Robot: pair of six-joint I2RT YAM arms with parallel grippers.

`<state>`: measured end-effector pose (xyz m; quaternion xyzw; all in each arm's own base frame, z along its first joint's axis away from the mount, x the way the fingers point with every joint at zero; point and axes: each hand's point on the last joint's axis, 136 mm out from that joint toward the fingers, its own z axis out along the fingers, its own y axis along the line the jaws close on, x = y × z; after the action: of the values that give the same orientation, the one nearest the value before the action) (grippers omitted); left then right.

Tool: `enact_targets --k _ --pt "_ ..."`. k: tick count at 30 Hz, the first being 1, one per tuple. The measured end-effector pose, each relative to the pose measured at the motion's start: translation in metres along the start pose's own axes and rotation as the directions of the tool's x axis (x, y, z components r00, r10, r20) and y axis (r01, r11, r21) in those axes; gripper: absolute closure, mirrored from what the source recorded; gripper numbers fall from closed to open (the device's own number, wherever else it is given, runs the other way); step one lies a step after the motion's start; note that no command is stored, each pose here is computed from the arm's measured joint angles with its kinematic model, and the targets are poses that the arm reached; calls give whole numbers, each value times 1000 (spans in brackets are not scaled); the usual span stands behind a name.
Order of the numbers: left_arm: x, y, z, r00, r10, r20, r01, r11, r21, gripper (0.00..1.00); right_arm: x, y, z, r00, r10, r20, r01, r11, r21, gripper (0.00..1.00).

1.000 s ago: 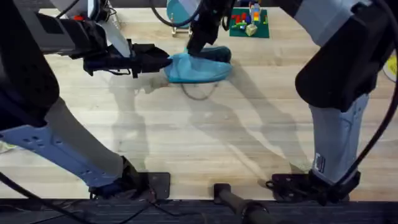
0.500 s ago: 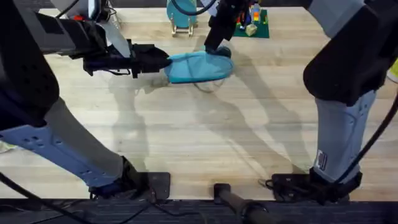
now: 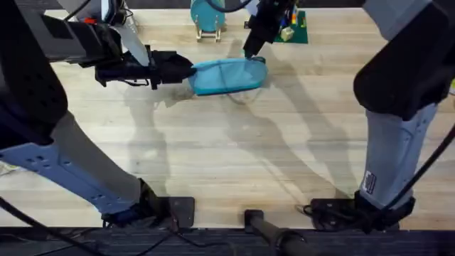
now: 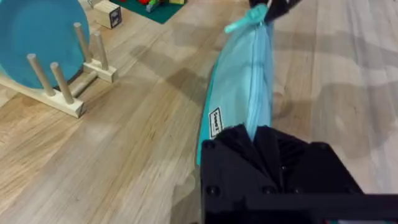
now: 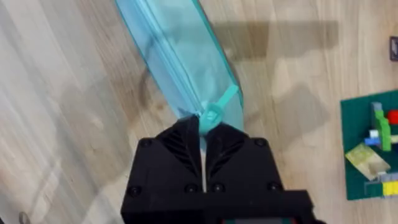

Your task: Unzip the bag, pick up the pens from the table one at a time and place them inside, then zip the bag closed.

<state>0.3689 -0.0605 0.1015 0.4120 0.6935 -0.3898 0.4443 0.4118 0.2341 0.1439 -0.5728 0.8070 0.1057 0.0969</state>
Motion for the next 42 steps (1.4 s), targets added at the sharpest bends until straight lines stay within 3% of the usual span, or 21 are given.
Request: enact_targets --k 29,37,42 --pt "-2 -4 7 1000 7 -3 -7 1000 21 959 42 -30 -15 992 130 -7 -130 992 -2 970" --pt "3 -3 7 1000 0 -29 1 1000 14 959 72 -35 0 980 180 -81 -181 983 -15 970" --pt "7 -2 6 998 -20 -53 21 1000 5 959 97 -50 -5 966 212 -147 -207 977 51 971"
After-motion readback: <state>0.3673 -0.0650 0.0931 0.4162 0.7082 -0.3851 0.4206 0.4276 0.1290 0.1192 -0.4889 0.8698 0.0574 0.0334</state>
